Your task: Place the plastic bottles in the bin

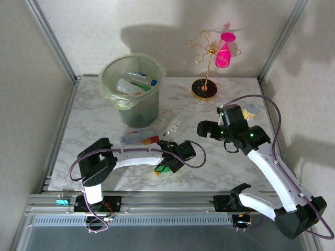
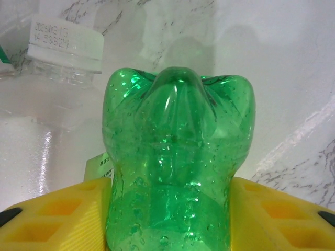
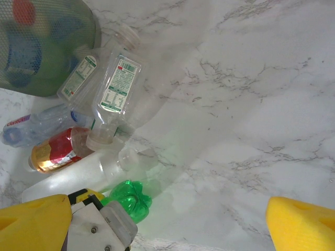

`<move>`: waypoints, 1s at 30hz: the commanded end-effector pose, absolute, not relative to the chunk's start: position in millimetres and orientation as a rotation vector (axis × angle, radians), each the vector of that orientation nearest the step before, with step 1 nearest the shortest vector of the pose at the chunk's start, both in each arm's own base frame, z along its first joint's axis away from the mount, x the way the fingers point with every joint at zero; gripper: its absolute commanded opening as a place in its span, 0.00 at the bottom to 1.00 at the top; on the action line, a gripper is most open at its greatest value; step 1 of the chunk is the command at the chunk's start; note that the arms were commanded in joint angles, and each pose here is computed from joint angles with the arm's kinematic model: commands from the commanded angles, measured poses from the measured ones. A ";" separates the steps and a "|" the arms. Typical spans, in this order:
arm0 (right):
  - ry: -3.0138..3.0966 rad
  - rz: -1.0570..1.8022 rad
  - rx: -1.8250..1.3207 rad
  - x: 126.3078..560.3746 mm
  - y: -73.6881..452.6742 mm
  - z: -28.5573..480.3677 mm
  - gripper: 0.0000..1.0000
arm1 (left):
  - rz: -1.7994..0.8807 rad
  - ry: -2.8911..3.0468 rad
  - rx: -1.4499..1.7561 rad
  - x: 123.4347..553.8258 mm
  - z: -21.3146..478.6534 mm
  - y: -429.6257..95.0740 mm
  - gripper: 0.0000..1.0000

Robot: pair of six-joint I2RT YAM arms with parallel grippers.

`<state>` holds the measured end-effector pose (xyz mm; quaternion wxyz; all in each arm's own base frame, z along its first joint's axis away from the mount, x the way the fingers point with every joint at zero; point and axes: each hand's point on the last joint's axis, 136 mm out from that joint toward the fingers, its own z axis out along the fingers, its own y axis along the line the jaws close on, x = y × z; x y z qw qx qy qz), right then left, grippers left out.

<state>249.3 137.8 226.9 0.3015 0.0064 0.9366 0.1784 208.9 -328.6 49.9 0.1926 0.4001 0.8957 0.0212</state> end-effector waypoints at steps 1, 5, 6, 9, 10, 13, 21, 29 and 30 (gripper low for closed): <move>2.460 0.481 0.030 252.3 137.1 231.5 0.96 | 0.053 2.495 1.126 207.7 70.4 -325.5 0.38; 2.461 0.479 0.029 253.6 137.5 231.2 0.96 | -0.011 2.467 1.117 206.9 88.4 -330.8 0.38; 2.458 0.481 0.030 254.1 137.8 232.0 0.96 | -0.029 2.458 1.114 207.0 93.3 -332.0 0.38; 2.454 0.480 0.031 255.0 137.9 233.4 0.96 | -0.090 2.447 1.097 207.4 103.7 -334.2 0.38; 2.452 0.479 0.032 255.3 137.8 234.1 0.96 | -0.121 2.451 1.078 209.0 107.1 -334.4 0.38; 2.445 0.471 0.033 256.7 137.0 237.4 0.96 | -0.224 2.459 1.022 212.1 118.3 -335.7 0.38; 2.414 0.480 0.033 261.1 137.8 252.9 0.96 | -0.566 2.401 0.906 220.4 174.4 -343.1 0.39; 2.371 0.493 0.029 266.9 139.7 276.2 0.96 | -0.782 2.245 0.670 262.8 263.3 -316.4 0.39; 2.368 0.495 0.027 267.5 140.0 278.3 0.96 | -0.815 2.214 0.637 268.6 277.8 -313.1 0.39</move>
